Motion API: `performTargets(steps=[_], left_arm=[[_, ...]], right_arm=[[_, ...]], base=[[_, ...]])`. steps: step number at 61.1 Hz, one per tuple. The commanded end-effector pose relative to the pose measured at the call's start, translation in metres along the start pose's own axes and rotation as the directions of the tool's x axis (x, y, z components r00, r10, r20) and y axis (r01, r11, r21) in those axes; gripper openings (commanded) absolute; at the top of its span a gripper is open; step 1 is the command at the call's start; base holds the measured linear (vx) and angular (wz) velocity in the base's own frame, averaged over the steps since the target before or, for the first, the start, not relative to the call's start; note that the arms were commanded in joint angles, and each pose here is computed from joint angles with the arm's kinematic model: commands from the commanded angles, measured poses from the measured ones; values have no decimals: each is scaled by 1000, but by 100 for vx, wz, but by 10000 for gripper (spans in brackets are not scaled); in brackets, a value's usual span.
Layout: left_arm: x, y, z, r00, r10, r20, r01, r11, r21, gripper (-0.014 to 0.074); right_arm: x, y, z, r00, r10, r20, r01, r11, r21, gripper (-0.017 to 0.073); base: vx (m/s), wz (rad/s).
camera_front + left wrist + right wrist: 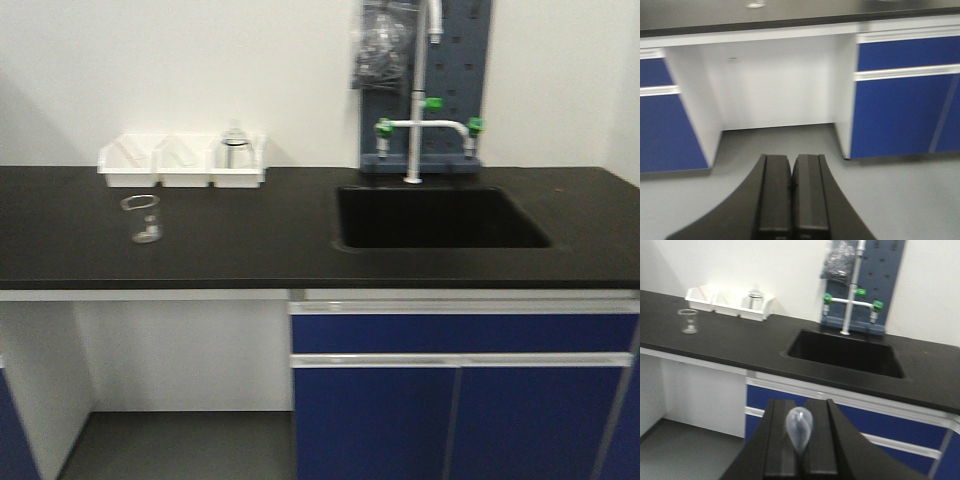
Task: Grab transparent chemical and place on left bench
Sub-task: 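Drive the base to the bench with white bins, holding the dropper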
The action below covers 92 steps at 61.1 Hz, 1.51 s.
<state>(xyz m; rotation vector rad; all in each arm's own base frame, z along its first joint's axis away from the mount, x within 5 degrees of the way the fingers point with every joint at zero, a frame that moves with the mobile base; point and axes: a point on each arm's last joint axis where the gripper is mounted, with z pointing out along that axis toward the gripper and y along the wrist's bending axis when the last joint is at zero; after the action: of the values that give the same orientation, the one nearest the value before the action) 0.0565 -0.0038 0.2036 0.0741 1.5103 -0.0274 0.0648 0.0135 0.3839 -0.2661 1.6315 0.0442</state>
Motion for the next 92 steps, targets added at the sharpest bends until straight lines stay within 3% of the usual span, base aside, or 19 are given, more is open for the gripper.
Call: performTargets(steps=[1,48,92], left_arm=[[-3,0,-1,997,-9,81,9,1000,-2,-3],[-3,0,-1,997,-9,81,9,1000,-2,-3],[-3,0,-1,997,-9,81,9,1000,-2,-3]], right_arm=[[-16,-3,-3,995,-7,101,5,1000,27,0],[-16,-3,-3,995,-7,101,5,1000,27,0],[-16,-3,-3,995,-7,101,5,1000,27,0]], base=[[17,56],[25,54],[40,10]])
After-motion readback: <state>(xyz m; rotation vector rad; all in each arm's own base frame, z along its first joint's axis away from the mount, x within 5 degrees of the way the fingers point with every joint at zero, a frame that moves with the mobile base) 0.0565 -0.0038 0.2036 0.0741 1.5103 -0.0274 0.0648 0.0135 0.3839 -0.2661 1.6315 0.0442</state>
